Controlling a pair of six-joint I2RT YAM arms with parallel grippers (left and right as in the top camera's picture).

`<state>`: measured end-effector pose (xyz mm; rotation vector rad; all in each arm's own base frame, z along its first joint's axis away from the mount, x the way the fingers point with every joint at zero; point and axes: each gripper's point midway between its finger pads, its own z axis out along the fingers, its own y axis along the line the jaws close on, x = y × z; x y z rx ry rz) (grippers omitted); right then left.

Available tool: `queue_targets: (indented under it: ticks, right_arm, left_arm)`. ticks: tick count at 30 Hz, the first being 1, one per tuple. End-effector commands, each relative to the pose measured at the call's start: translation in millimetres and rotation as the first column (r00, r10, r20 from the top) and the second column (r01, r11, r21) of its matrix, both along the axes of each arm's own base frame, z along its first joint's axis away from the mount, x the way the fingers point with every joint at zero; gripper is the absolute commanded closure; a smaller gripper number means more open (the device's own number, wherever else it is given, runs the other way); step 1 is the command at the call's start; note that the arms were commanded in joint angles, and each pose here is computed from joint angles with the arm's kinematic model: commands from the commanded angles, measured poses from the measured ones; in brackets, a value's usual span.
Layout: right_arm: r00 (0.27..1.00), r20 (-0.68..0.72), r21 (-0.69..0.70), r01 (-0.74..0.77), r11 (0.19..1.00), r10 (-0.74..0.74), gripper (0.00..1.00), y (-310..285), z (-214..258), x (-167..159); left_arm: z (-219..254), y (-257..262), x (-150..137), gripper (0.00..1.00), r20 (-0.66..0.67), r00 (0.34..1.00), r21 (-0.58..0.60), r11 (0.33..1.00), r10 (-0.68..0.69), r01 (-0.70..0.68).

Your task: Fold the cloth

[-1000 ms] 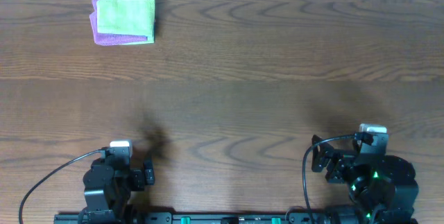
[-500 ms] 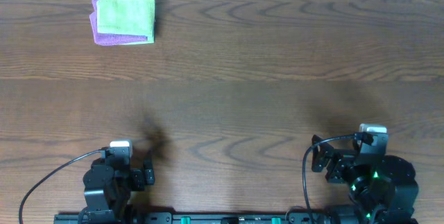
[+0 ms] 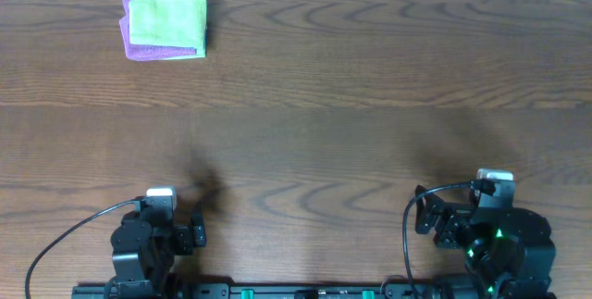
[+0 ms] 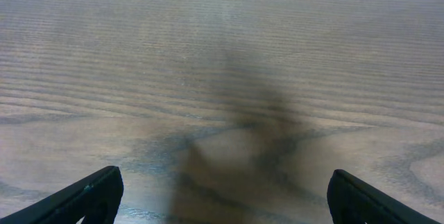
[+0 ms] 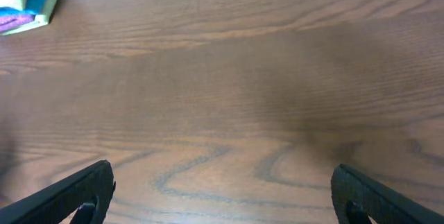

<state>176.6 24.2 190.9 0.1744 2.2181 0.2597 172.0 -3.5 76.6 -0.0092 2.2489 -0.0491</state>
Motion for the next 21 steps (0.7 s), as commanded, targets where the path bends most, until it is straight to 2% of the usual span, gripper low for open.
queue_targets:
  ticks: [1, 5, 12, 21]
  right_arm:
    - [0.995, 0.029, -0.068, 0.094, 0.993, -0.092, 0.01, -20.6, -1.4, -0.8]
    - [0.994, 0.103, -0.18, 0.041, 0.983, -0.022, 0.01, -22.8, -13.1, 9.3]
    - [0.98, 0.195, -0.201, -0.01, 0.979, 0.05, 0.01, -14.7, -55.6, 28.1]
    - [0.985, 0.157, -0.18, -0.046, 0.983, 0.075, 0.01, -9.2, -97.9, 28.8]
  left_arm:
    - [-15.4, -0.2, -10.4, 0.05, -0.068, 0.998, -0.001, 1.0, 0.002, -0.002]
    - [-15.4, -0.2, -10.4, 0.05, -0.068, 0.998, -0.001, 1.0, 0.002, -0.002]
    - [-15.4, -0.2, -10.4, 0.05, -0.068, 0.998, -0.001, 1.0, 0.002, -0.002]
    - [-15.4, -0.2, -10.4, 0.05, -0.068, 0.998, -0.001, 1.0, 0.002, -0.002]
